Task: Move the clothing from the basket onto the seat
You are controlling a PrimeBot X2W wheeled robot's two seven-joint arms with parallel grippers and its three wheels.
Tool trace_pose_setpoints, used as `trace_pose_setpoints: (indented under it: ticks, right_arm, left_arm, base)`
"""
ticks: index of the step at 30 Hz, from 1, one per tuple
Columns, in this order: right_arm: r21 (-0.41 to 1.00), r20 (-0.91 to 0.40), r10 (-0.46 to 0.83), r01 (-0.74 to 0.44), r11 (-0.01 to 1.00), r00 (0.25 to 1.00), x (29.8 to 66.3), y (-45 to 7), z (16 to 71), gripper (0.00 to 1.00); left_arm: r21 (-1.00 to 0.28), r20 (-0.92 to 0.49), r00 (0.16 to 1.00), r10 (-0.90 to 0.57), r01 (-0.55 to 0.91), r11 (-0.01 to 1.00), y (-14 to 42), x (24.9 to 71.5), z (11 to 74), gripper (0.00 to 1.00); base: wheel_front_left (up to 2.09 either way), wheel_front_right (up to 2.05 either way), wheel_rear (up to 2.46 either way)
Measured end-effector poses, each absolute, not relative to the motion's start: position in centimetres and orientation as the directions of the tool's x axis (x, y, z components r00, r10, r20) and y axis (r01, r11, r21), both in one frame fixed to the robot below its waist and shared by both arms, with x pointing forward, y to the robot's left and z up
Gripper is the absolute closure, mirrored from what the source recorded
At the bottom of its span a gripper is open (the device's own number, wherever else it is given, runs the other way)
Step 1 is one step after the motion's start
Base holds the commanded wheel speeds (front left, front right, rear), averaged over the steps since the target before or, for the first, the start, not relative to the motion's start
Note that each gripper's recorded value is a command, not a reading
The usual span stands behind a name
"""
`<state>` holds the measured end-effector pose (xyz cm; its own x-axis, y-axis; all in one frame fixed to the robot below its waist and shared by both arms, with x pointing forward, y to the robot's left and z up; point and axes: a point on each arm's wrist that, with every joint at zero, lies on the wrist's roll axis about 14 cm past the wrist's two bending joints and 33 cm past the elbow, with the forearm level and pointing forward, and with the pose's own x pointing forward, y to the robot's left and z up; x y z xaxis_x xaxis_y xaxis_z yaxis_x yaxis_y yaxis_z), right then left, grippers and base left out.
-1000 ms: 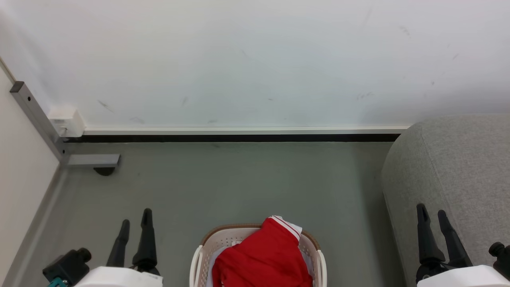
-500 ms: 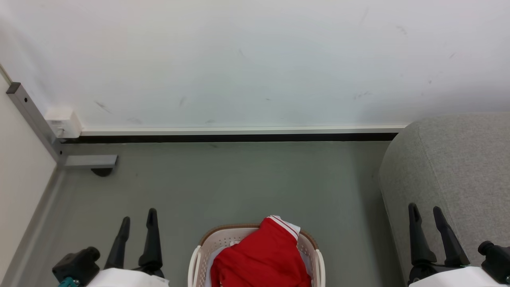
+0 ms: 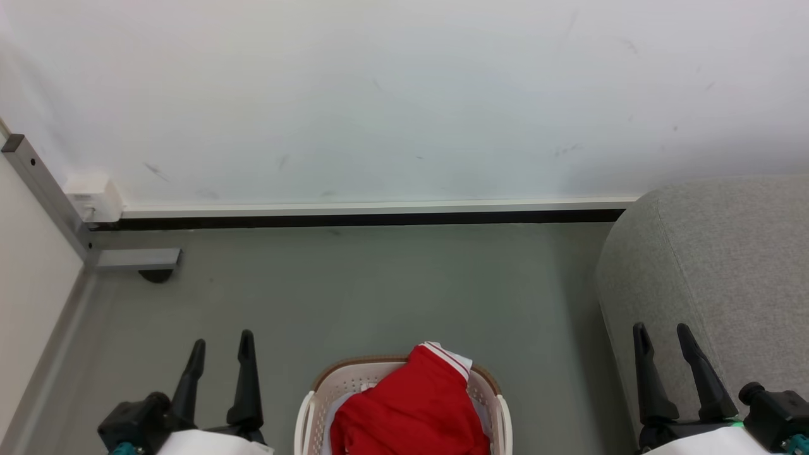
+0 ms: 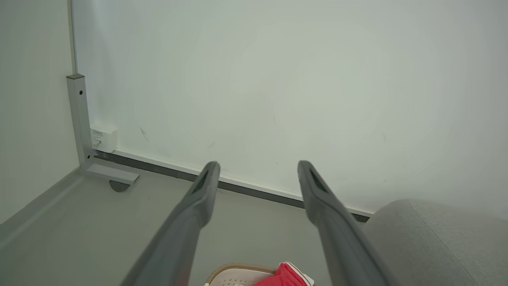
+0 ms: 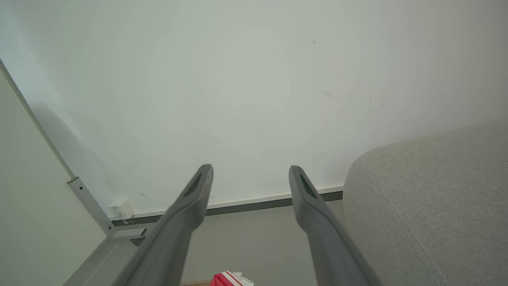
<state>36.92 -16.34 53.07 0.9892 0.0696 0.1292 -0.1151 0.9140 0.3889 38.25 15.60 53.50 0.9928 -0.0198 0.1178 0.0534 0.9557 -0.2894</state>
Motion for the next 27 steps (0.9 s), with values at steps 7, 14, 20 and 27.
trace_pose_setpoints:
  ticks: [7,14,20,27]
  right_arm:
    - [0.339,0.146,0.079,-0.125,0.932,0.986,36.8,-16.1,53.4,0.0]
    - [0.291,0.16,0.092,-0.136,0.947,0.983,36.6,-15.8,53.6,0.0]
    - [0.254,0.178,0.102,-0.146,0.956,0.979,36.5,-15.6,54.1,0.0]
    - [0.216,0.197,0.11,-0.152,0.964,0.974,36.3,-15.5,54.5,0.0]
  left_arm:
    - [-0.229,0.149,0.988,-0.034,0.068,0.971,15.2,38.3,54.2,0.0]
    - [-0.174,0.172,0.984,-0.047,0.078,0.982,14.8,38.2,54.7,0.0]
    - [-0.125,0.185,0.981,-0.06,0.084,0.989,14.4,38.0,54.9,0.0]
    - [-0.067,0.205,0.975,-0.082,0.097,0.993,13.8,38.0,55.2,0.0]
  base:
    - [0.0,0.0,0.0]
    - [0.0,0.0,0.0]
    - [0.0,0.0,0.0]
    - [0.0,0.0,0.0]
